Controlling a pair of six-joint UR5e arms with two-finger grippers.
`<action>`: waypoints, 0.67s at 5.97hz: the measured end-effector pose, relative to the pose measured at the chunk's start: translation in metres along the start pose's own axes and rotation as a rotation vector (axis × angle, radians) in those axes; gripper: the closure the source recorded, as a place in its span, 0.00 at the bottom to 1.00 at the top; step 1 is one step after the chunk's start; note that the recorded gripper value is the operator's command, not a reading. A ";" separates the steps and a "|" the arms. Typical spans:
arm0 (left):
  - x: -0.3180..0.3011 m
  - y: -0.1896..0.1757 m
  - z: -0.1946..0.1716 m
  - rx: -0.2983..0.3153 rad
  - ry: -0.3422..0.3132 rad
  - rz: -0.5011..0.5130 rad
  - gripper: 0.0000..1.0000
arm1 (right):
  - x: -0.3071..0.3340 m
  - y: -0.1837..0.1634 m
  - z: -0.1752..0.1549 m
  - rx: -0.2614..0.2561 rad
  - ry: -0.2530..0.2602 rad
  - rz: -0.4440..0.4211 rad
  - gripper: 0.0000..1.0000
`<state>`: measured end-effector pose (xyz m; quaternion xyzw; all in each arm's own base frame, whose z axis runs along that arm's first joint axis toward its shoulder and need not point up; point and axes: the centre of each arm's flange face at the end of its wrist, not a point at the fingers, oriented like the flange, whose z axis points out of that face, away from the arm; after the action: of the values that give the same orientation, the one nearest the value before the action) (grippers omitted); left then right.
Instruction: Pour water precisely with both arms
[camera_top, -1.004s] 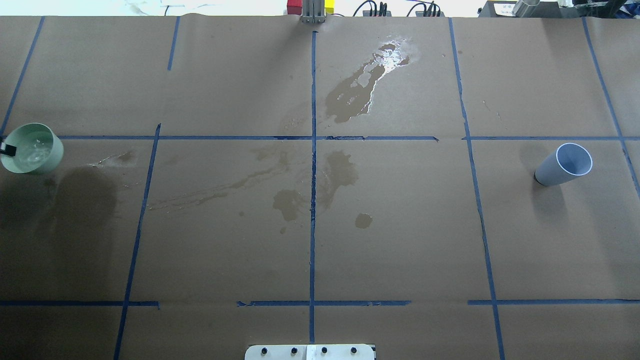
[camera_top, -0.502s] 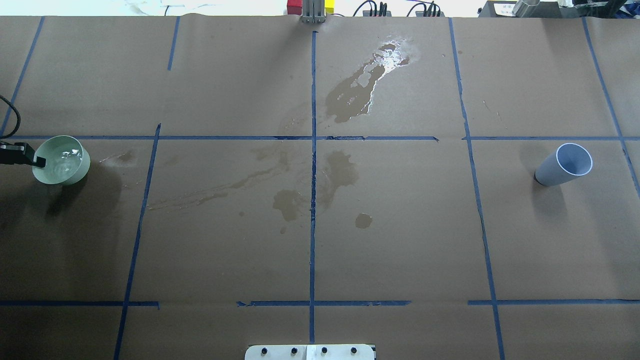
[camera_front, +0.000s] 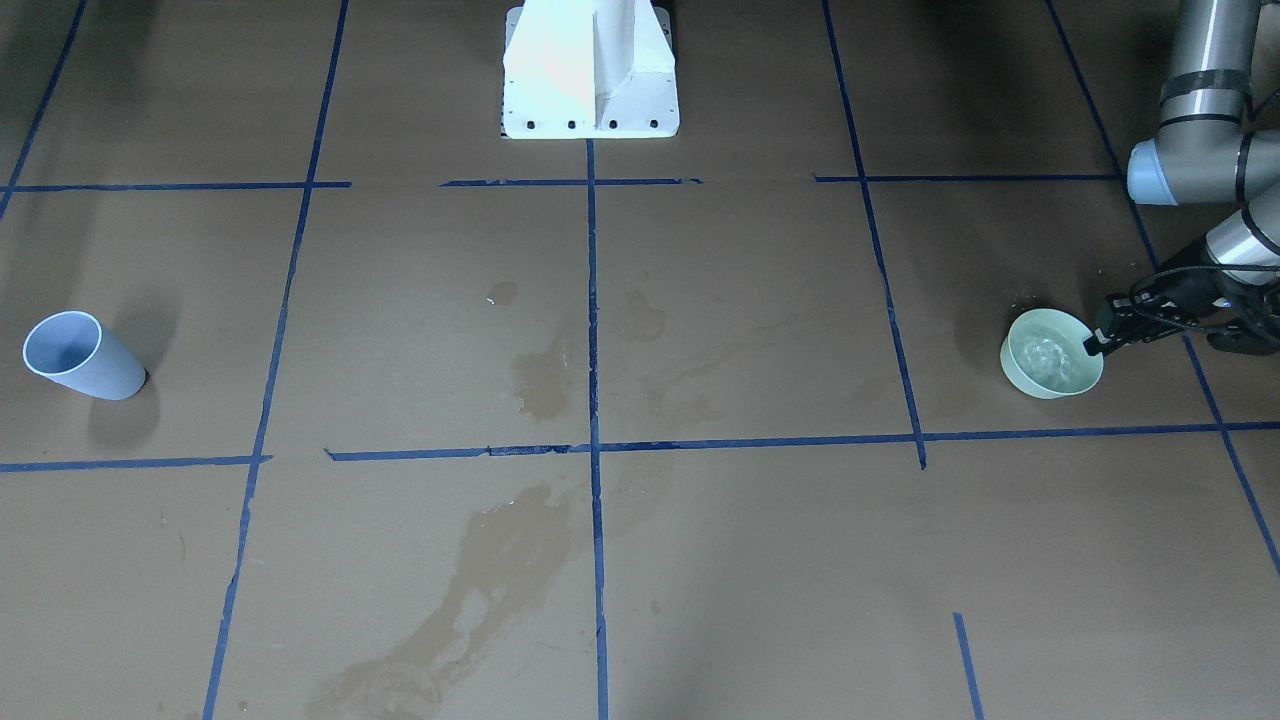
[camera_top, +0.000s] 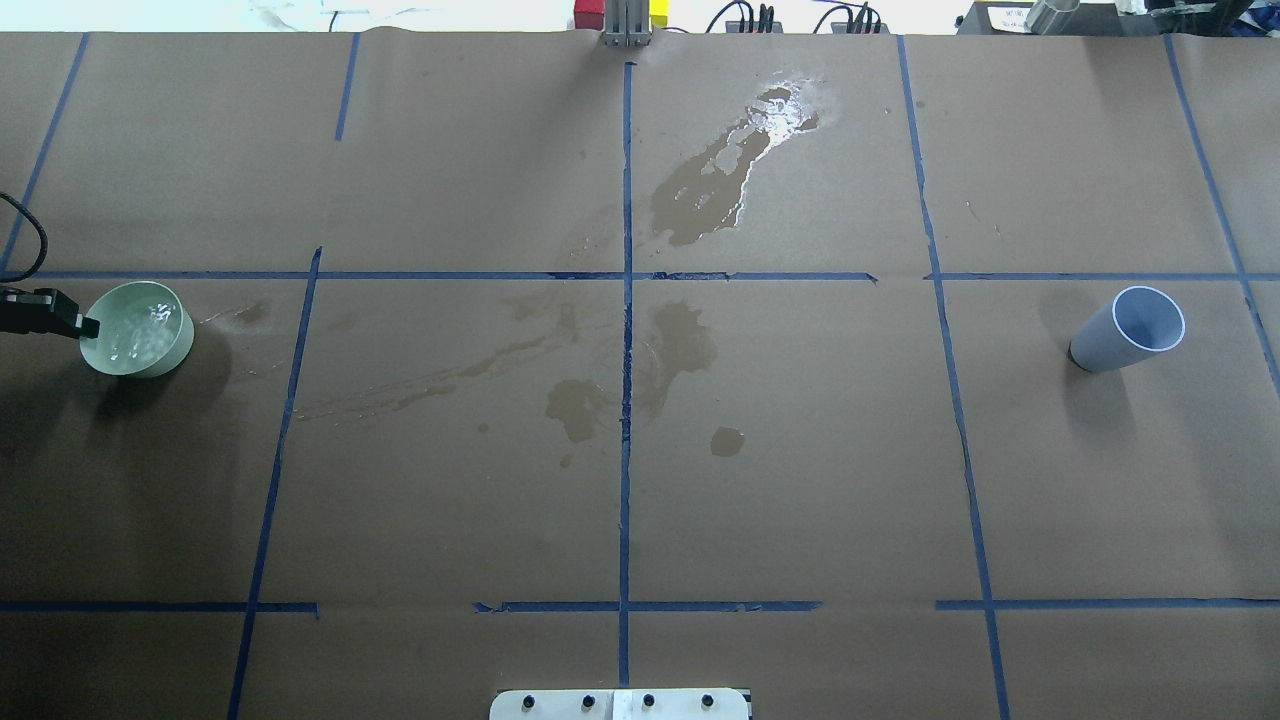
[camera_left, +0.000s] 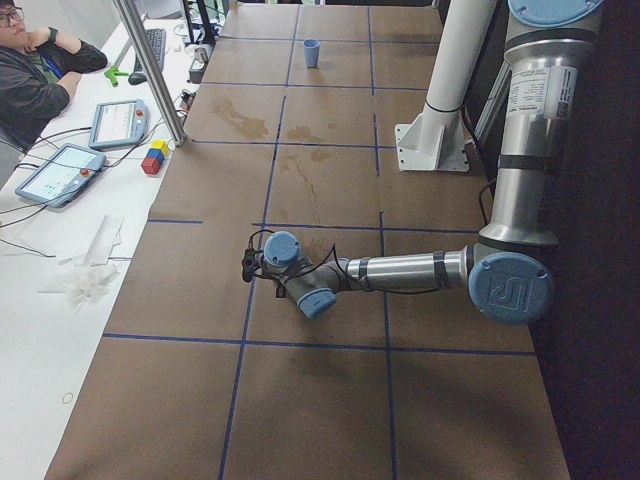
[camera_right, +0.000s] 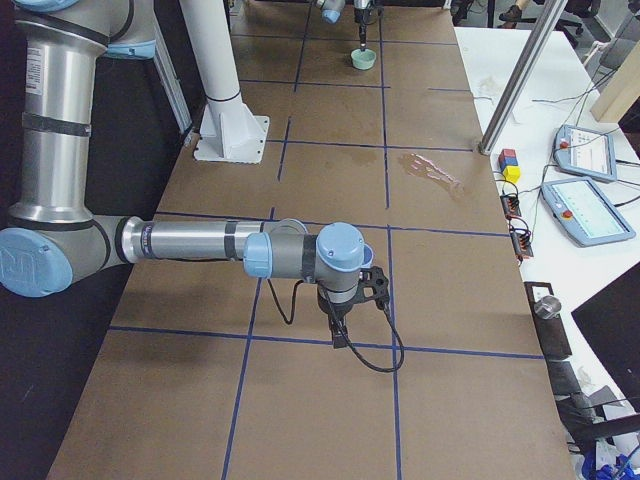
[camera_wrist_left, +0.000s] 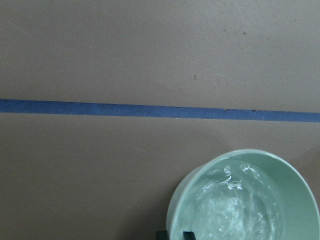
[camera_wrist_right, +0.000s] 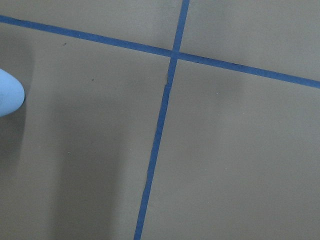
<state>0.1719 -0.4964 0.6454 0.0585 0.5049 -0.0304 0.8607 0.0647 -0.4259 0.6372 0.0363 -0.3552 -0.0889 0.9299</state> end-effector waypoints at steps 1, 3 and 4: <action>0.002 -0.001 0.000 0.001 0.002 0.004 0.00 | 0.000 0.000 0.000 0.000 0.000 0.000 0.00; 0.007 -0.002 -0.003 -0.004 0.012 0.035 0.00 | 0.000 0.000 0.000 0.001 -0.001 0.000 0.00; 0.000 -0.006 -0.008 -0.009 -0.004 0.093 0.00 | -0.001 0.000 0.000 0.002 0.000 -0.002 0.00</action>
<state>0.1646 -0.5017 0.6409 0.0781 0.5001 0.0118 0.8623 0.0643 -0.4261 0.6363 0.0373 -0.3552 -0.0896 0.9297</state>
